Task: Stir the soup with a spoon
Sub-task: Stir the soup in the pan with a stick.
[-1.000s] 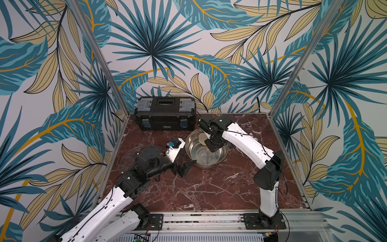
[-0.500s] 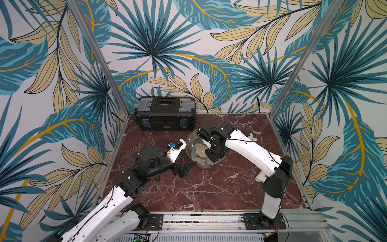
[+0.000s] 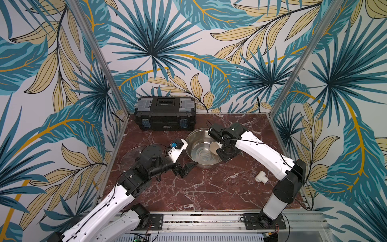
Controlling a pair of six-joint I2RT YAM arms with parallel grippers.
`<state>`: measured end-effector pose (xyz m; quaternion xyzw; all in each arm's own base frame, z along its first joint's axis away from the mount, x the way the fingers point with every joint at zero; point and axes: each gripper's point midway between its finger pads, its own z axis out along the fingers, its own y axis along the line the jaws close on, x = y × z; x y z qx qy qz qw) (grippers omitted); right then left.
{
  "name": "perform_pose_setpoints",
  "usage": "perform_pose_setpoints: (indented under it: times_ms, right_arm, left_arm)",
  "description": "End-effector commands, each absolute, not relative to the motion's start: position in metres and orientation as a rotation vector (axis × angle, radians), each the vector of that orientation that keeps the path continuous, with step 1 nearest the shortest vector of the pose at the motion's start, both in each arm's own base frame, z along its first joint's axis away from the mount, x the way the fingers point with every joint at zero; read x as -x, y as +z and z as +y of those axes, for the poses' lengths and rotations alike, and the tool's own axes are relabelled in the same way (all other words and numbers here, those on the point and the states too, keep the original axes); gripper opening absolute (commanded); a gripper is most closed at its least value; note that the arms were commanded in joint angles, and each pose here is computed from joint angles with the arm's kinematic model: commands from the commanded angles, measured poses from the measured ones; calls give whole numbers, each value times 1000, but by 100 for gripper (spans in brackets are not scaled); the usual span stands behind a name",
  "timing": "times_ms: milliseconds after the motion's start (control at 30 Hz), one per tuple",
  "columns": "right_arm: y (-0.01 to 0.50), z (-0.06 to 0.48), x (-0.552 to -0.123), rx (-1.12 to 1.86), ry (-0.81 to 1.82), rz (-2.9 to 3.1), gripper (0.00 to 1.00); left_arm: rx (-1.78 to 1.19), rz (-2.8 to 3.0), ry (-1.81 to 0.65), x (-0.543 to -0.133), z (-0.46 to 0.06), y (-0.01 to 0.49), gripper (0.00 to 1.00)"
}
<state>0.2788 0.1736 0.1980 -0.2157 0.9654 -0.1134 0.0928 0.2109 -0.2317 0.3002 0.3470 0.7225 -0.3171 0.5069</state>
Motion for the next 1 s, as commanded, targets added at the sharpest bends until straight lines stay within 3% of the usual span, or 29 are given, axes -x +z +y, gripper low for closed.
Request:
perform_pose_setpoints:
  times_ms: [0,267,567,967]
  right_arm:
    - [200,184,-305,624,-353,2809,0]
    - [206,228,-326,663,-194,2802,0]
    - [203,266,-295,868,-178,2777,0]
    - [200,220,-249,834,-263,2809,0]
  left_arm:
    - [-848,1728,-772,-209,-234,302,100]
    - [-838,1740,-769,-209,-232,301,100]
    - [-838,1740,-767,-210,-232,303,100]
    - [-838,1739,-773,-208,-232,303,100]
